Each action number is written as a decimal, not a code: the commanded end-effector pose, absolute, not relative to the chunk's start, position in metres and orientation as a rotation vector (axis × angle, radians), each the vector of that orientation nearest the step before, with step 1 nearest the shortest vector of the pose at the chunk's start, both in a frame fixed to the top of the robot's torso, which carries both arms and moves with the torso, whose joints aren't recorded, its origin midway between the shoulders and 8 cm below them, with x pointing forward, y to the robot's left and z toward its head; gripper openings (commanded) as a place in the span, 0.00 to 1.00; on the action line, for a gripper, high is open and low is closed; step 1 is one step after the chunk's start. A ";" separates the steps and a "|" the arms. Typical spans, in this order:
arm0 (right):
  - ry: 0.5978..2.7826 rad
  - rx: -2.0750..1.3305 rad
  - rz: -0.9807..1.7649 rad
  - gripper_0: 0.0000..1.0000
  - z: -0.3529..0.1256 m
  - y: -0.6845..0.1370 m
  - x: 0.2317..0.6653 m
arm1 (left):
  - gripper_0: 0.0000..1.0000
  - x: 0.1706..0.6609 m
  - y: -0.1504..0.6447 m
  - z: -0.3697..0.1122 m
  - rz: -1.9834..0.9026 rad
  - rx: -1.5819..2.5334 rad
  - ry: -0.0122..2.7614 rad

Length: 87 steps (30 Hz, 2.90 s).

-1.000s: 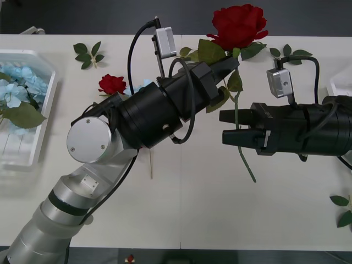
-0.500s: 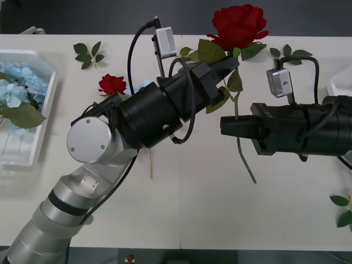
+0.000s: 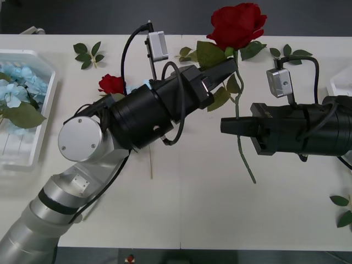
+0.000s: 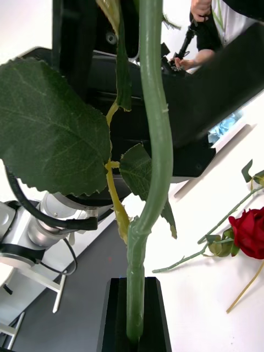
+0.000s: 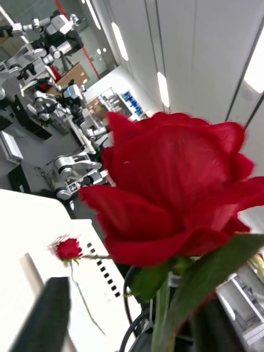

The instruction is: Put the red flowers into the right box and the blue flowers into the left box

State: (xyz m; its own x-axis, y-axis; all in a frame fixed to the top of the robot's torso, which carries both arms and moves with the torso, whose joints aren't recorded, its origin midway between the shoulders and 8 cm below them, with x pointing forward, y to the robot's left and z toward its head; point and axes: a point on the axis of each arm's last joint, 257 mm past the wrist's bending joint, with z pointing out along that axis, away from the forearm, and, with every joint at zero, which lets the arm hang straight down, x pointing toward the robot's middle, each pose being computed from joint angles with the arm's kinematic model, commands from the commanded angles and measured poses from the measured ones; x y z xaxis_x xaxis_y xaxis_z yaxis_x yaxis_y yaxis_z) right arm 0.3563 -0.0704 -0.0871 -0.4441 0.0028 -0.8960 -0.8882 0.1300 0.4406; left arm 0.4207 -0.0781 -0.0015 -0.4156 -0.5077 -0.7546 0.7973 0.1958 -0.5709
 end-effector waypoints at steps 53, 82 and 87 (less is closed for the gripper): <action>2.511 0.048 0.123 0.00 -0.182 -0.570 0.453 | 0.72 0.612 0.227 -0.186 -0.167 0.349 2.124; 2.386 0.150 -0.123 0.00 -0.210 -0.608 0.501 | 0.94 0.618 0.231 -0.261 0.052 0.310 2.189; 2.384 0.157 -0.122 0.00 -0.210 -0.608 0.503 | 0.96 0.620 0.235 -0.271 0.064 0.310 2.185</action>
